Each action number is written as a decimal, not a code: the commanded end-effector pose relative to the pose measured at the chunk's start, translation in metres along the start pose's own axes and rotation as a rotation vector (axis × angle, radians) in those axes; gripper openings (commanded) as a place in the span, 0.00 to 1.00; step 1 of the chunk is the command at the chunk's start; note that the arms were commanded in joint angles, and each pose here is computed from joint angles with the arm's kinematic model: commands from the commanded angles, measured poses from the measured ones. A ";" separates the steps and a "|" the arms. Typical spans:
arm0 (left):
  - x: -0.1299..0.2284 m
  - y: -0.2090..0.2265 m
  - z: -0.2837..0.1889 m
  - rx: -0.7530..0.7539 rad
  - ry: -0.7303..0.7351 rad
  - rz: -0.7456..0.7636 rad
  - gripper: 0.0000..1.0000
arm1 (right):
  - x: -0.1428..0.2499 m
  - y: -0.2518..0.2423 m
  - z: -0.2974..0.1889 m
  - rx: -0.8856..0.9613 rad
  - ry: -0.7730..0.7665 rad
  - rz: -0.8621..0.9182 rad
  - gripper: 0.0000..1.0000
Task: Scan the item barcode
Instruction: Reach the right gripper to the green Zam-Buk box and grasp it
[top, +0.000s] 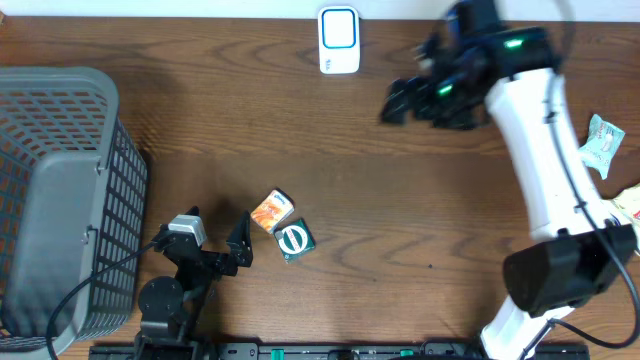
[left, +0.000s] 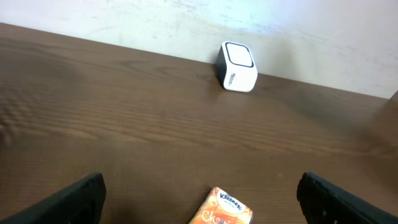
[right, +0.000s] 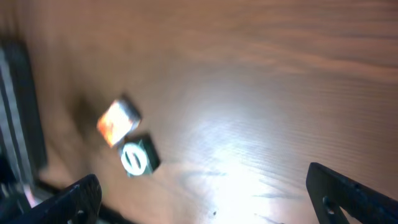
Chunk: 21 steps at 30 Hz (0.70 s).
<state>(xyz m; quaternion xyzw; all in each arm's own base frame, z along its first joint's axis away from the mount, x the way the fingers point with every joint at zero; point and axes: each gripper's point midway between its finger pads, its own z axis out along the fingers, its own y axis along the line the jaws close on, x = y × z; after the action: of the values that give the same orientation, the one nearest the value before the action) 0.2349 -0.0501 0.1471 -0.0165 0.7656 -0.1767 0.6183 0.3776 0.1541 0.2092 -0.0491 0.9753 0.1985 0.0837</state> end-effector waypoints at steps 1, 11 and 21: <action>0.013 0.003 0.001 -0.007 0.039 0.010 0.98 | 0.037 0.041 0.046 -0.022 0.128 -0.206 0.99; 0.013 0.003 0.001 -0.007 0.039 0.010 0.98 | 0.120 0.084 0.141 -0.050 0.288 -0.245 0.99; 0.013 0.003 0.001 -0.007 0.039 0.010 0.98 | 0.176 0.109 0.188 0.021 0.287 -0.327 0.99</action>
<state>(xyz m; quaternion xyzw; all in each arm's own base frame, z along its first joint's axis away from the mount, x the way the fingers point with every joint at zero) 0.2348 -0.0501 0.1471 -0.0163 0.7656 -0.1767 0.6183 0.2316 0.3112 0.0613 -0.2559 0.9495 0.1799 -0.0252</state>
